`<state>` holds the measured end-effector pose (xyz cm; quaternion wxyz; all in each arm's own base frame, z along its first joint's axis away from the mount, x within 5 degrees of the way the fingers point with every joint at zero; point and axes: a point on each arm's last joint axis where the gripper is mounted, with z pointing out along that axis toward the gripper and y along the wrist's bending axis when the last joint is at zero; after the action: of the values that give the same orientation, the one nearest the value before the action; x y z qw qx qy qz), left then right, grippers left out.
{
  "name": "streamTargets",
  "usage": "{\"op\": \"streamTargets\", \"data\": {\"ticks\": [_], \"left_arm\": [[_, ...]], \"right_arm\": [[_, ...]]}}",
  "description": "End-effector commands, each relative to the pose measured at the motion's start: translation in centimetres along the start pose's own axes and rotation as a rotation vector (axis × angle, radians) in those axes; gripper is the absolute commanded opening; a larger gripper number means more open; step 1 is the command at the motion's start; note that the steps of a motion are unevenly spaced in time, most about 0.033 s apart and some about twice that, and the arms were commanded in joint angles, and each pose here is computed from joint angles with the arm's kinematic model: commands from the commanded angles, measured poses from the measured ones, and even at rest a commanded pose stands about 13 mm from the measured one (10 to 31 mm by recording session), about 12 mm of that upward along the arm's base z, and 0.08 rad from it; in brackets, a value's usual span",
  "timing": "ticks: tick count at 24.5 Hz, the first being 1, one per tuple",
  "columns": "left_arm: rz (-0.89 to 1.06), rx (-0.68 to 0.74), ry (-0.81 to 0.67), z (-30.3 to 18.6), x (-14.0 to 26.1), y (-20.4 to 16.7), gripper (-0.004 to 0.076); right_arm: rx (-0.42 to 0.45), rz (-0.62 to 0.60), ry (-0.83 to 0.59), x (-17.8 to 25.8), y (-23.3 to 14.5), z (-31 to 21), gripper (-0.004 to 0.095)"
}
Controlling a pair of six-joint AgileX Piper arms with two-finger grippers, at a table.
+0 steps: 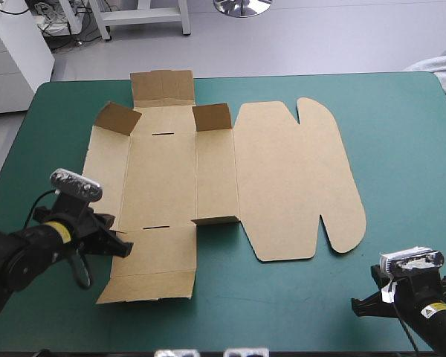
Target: Fold the box
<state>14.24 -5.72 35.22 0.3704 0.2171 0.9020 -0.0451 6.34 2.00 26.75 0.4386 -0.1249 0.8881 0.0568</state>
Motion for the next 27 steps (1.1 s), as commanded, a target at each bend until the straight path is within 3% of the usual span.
{"op": "streamTargets", "data": {"ticks": [1,11,14,18,27], "left_arm": [[0.015,-0.02,-0.05,0.9,-3.6,0.4,-0.0002],[0.05,-0.028,0.014,2.3,-9.0,2.3,0.0017],[-0.05,0.006,0.03,2.3,-8.5,5.7,0.0017],[-0.289,0.231,-0.004,2.9,-6.5,11.8,0.0013],[-0.542,0.158,-0.005,4.7,-3.7,18.1,0.0014]], "right_arm": [[0.018,0.006,-0.076,-1.2,-0.2,-0.4,-0.0019],[0.018,0.006,-0.076,-1.2,-0.2,-0.4,-0.0019],[0.018,0.006,-0.074,-1.2,-0.2,-0.4,-0.0019],[0.019,0.007,-0.076,-1.2,-0.2,-0.4,-0.0019],[0.019,0.007,-0.076,-1.2,-0.2,-0.4,-0.0019]]}}
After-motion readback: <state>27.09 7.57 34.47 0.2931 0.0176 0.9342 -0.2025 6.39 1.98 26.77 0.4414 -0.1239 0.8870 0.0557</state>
